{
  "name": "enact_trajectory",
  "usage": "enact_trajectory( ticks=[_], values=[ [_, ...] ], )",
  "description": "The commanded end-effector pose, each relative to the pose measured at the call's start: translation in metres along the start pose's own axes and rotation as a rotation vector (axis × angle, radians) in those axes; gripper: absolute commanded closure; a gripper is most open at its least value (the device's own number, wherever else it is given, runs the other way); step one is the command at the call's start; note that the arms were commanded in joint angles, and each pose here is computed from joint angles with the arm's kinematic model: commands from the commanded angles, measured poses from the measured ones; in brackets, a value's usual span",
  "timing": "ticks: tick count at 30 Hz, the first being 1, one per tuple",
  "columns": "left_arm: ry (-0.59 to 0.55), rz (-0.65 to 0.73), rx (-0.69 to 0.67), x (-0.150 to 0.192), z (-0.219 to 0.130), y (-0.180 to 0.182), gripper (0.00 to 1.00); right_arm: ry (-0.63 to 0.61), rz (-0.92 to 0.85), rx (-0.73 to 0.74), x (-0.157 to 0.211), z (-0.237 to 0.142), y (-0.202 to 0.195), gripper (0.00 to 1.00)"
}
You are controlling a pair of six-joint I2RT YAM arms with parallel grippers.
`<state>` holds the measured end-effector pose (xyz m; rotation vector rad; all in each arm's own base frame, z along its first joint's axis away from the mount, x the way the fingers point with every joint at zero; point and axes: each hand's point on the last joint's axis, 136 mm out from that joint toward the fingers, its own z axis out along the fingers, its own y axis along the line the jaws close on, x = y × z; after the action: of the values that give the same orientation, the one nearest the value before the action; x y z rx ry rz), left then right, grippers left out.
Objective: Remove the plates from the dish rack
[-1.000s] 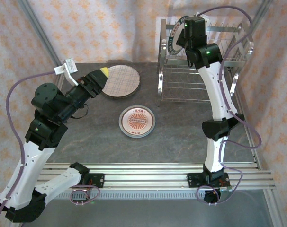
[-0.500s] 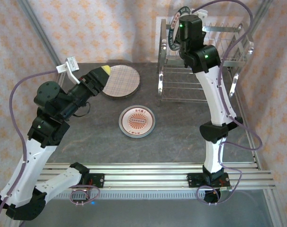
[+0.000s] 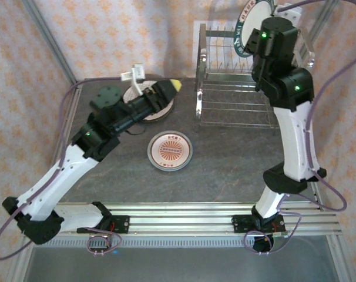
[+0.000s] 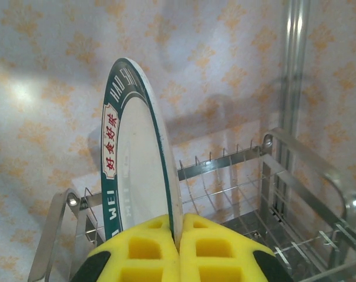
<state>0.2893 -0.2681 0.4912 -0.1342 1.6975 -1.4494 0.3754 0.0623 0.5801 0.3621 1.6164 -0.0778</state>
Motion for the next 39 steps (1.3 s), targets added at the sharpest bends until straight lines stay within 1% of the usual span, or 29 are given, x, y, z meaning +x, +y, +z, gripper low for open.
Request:
enact_trajectory(
  ticks=[1,6,8,11,14,20,25,29,33,38,39],
  values=[
    [-0.023,-0.041,0.119,0.0,0.019,-0.035,0.37,-0.02,0.027,-0.025,-0.014,-0.022,-0.015,1.0],
    [0.042,-0.102,0.17,0.024,0.064,-0.043,0.34,0.024,0.042,-0.058,-0.009,-0.041,-0.029,1.0],
    [0.077,-0.118,0.196,0.032,0.082,-0.053,0.33,0.04,0.053,-0.069,-0.006,-0.048,-0.035,1.0],
    [0.116,-0.152,0.215,0.046,0.108,-0.056,0.33,0.063,0.091,-0.086,-0.001,-0.057,-0.043,1.0],
    [0.132,-0.202,0.244,0.055,0.129,-0.055,0.33,0.079,0.127,-0.104,0.001,-0.067,-0.05,1.0],
    [0.147,-0.24,0.27,0.067,0.156,-0.057,0.33,0.118,0.179,-0.132,0.006,-0.083,-0.06,1.0],
    [0.149,-0.276,0.285,0.073,0.166,-0.054,0.34,0.143,0.215,-0.158,0.01,-0.09,-0.062,1.0],
    [0.138,-0.287,0.29,0.072,0.169,-0.054,0.38,0.168,0.237,-0.183,0.015,-0.092,-0.06,1.0],
    [0.129,-0.295,0.294,0.07,0.169,-0.054,0.44,0.185,0.261,-0.189,0.02,-0.092,-0.059,1.0],
    [0.125,-0.302,0.294,0.07,0.168,-0.053,0.62,0.206,0.306,-0.213,0.026,-0.091,-0.054,1.0],
    [0.124,-0.304,0.295,0.07,0.167,-0.052,0.63,0.211,0.313,-0.216,0.028,-0.092,-0.053,1.0]
  ],
)
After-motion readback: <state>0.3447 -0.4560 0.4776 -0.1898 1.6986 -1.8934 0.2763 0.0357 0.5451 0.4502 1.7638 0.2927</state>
